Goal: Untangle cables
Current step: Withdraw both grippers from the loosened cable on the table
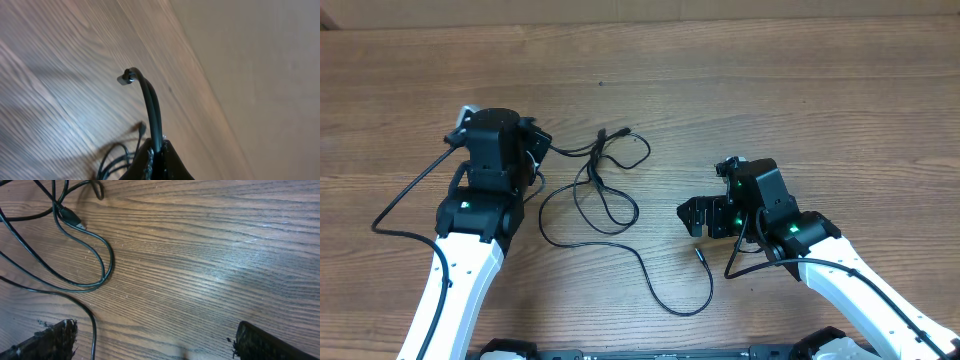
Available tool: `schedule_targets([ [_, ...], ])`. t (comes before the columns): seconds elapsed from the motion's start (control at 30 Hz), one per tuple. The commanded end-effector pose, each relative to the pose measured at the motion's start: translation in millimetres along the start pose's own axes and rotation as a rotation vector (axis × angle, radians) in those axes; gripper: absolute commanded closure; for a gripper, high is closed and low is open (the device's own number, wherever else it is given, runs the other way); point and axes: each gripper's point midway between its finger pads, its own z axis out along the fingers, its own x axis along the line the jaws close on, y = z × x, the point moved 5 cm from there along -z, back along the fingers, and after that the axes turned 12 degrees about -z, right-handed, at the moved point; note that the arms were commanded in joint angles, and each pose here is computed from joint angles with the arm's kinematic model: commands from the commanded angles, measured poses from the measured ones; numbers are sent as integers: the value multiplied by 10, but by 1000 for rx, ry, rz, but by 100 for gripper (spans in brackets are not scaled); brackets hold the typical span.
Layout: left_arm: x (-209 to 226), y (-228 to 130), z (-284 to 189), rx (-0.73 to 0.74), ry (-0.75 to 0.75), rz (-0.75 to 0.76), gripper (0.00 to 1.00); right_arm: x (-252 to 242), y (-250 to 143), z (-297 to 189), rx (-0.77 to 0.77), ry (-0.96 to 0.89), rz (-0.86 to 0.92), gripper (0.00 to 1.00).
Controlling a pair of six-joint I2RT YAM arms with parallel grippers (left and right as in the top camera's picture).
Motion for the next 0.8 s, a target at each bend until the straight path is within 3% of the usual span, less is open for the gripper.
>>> schedule_targets([
  [0.0,3,280,-53,-214,27,-69,96,61,129,-53,-36,18,-10,0],
  [0.23,200,534,-155,-450,146,-40,96,61,129,-53,-36,18,-10,0],
  [0.37,278,585,-196,-502,195,-17,86,61,130,-53,-36,18,-10,0],
  [0.43,281,582,-196,-497,204,13,60,61,130,-53,-36,18,-10,0],
  [0.53,280,567,-187,-476,218,76,2,61,129,-53,-36,18,-10,0],
  [0.77,372,475,-164,-386,276,180,0,61,130,-53,-36,18,-10,0],
])
